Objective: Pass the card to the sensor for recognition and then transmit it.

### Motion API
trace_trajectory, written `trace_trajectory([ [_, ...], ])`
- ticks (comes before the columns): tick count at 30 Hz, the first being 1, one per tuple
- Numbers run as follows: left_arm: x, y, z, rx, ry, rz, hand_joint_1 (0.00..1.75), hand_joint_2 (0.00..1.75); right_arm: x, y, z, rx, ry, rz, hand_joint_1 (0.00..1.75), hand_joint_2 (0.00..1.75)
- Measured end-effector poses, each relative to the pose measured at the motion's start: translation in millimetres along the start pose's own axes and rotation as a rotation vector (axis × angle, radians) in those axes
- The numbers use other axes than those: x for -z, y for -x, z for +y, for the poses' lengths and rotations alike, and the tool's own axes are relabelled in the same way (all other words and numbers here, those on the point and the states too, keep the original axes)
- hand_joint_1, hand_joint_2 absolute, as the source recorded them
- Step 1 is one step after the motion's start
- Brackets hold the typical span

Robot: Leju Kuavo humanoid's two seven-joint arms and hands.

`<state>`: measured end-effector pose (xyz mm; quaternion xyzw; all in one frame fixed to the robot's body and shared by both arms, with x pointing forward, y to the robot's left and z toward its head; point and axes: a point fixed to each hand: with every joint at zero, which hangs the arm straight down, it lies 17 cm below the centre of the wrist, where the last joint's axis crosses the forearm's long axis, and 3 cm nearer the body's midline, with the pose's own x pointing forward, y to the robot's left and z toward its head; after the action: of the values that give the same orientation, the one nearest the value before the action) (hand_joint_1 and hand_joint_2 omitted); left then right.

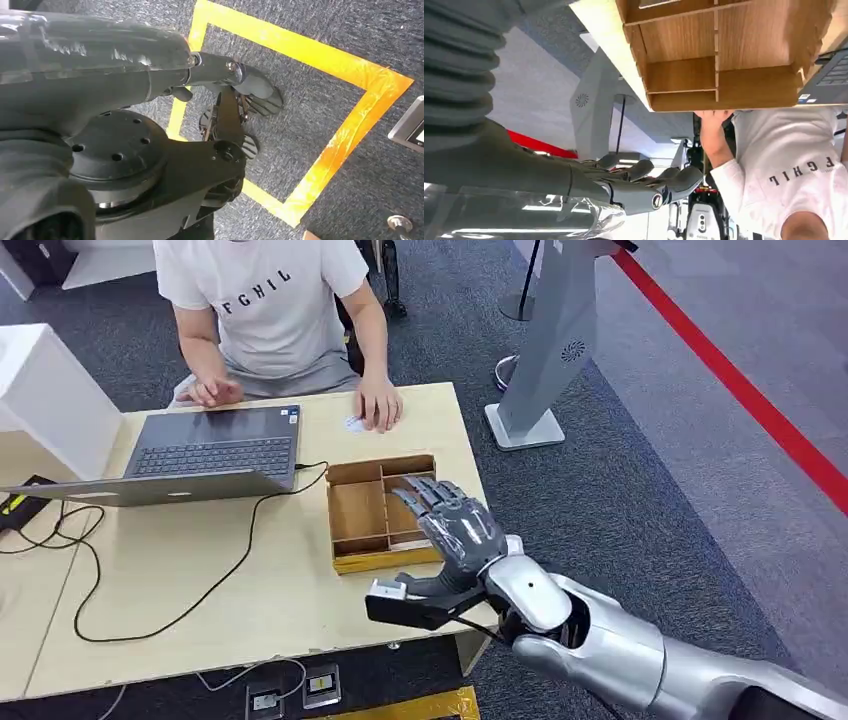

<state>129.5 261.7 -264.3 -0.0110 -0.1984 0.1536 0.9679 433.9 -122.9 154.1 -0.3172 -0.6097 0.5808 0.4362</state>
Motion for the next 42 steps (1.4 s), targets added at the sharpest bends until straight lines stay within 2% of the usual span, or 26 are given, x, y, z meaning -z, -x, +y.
trace_trajectory([
  [9,0,0,-1,0.011,0.003,-0.001,0.0,0.0,-3,-8,12,-0.018,-0.019,0.0,0.0,1.75],
  [20,0,0,-1,0.019,0.005,-0.003,0.0,0.0,8,-11,22,-0.023,-0.036,0.0,0.0,1.75],
  [42,0,0,-2,0.028,0.008,-0.004,0.0,0.0,32,18,51,-0.019,-0.099,0.083,0.0,1.75],
])
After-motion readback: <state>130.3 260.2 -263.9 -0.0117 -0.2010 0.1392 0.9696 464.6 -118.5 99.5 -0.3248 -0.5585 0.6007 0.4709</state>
